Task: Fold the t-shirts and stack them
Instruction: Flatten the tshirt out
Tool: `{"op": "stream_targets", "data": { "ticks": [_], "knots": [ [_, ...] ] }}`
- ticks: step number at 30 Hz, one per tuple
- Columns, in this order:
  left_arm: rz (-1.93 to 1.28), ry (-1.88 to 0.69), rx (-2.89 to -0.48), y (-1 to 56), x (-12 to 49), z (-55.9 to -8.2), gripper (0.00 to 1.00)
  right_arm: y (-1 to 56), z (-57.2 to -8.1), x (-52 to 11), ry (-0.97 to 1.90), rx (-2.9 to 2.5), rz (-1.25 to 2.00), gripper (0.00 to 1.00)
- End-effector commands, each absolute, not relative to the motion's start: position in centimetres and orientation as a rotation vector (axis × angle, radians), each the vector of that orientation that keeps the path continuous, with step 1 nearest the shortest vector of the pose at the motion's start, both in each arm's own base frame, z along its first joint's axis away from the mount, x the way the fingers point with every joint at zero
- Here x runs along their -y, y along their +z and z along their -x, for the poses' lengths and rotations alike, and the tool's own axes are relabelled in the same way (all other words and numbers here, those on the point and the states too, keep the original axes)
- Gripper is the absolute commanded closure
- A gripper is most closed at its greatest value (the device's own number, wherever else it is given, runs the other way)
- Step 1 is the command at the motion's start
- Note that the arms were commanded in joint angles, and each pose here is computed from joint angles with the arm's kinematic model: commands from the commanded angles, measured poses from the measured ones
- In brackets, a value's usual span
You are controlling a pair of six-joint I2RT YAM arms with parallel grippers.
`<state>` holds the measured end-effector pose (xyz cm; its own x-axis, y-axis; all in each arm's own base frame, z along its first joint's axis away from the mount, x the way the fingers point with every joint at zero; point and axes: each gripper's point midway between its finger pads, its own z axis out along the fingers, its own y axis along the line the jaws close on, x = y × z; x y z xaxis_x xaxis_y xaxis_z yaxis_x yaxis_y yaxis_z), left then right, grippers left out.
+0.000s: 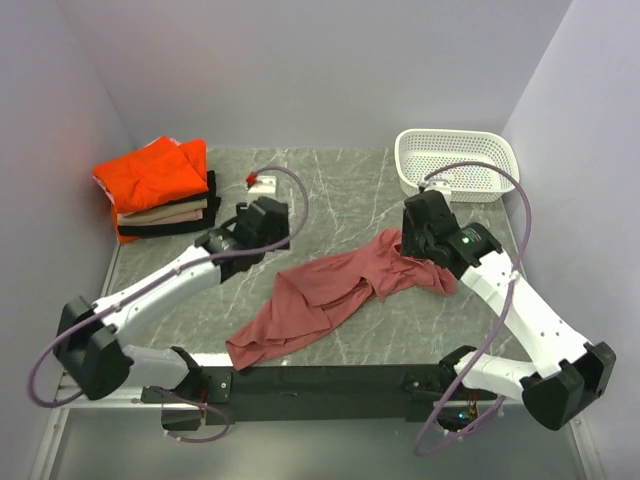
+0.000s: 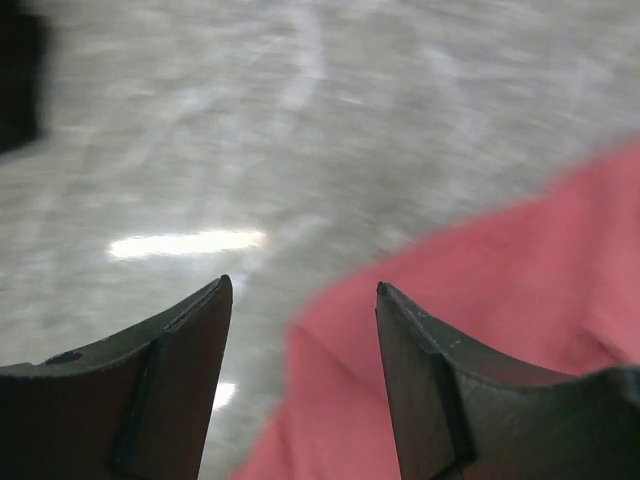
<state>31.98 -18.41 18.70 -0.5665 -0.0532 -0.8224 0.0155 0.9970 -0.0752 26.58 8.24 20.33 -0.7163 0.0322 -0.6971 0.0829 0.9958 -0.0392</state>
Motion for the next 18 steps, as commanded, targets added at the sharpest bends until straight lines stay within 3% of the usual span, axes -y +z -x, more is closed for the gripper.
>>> {"op": "stream_targets", "data": {
  "ticks": [1,7,18],
  "knots": [
    [-0.061,-0.369,-2.109,21.1,24.0,-27.9,0.35,21.9,-26.0,-10.3,0.13,-2.287,-0.069,0.44],
    [-0.269,-0.676,-2.275,15.5,32.5,-18.8,0.36,17.4,-24.1,-9.2,0.097,-2.358,-0.117,0.42],
    [-0.436,-0.456,-2.452,8.3,35.2,-16.1,0.39,15.2,-23.6,-9.3,0.123,-2.397,-0.128,0.41]
  ]
}}
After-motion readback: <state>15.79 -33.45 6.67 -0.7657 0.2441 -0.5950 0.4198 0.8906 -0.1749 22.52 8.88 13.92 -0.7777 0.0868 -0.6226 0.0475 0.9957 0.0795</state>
